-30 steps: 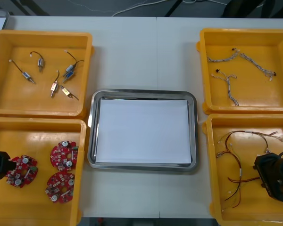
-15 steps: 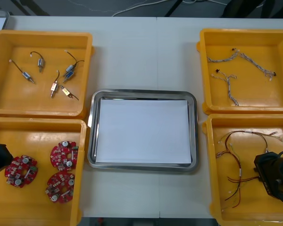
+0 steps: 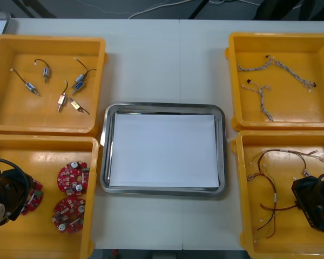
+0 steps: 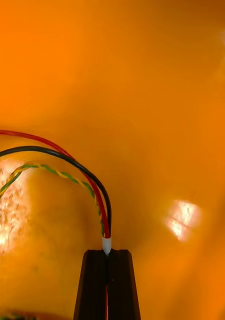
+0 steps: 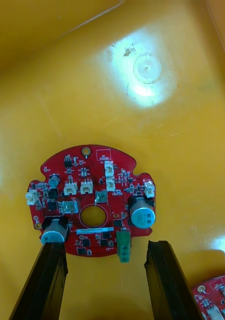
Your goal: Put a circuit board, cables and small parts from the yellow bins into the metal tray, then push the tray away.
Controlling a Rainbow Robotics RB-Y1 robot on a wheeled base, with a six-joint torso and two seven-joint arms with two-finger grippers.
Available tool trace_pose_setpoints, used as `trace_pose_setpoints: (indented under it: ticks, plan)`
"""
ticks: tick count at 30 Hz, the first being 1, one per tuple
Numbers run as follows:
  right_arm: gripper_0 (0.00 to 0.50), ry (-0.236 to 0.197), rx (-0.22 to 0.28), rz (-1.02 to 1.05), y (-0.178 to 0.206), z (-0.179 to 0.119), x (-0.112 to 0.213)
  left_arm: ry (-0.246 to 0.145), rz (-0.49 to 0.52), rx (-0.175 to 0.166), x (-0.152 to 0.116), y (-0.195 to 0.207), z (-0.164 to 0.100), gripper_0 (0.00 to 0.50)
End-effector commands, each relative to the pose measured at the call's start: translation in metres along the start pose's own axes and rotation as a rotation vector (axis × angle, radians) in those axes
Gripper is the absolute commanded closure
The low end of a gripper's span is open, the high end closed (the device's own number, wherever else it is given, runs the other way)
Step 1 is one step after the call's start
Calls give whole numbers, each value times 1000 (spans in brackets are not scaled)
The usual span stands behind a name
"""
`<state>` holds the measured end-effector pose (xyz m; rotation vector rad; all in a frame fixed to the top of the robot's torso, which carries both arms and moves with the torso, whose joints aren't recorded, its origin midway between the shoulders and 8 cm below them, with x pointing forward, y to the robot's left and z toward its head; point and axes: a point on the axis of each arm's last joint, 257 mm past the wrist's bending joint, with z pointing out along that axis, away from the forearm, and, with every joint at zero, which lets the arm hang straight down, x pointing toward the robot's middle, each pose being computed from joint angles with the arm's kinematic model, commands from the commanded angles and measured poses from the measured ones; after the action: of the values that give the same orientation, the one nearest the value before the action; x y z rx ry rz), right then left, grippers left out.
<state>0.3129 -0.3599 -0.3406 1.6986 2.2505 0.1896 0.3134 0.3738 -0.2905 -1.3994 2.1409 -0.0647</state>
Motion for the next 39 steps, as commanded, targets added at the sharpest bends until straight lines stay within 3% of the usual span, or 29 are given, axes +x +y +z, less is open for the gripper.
trace_pose_setpoints:
  ticks: [1, 13, 29, 35, 38, 39]
  plan:
    - [500, -16, -42, -79, 16, -35, -4, -21, 133, 23, -1, -4, -6, 35]
    - [500, -96, -65, -315, 22, -94, -18, 21, 84, 22, 16, -8, 3, 42]
    - [500, -86, -97, -705, 32, -146, -19, 52, 59, 42, 37, -21, 28, 40]
    - [500, -149, -154, -873, 59, -163, -21, 55, 62, 36, 39, -23, 33, 82]
    - [500, -177, -170, -940, 68, -170, -22, 55, 62, 38, 38, -25, 33, 129]
    - [500, -187, -173, -971, 71, -173, -23, 56, 63, 38, 38, -25, 34, 172]
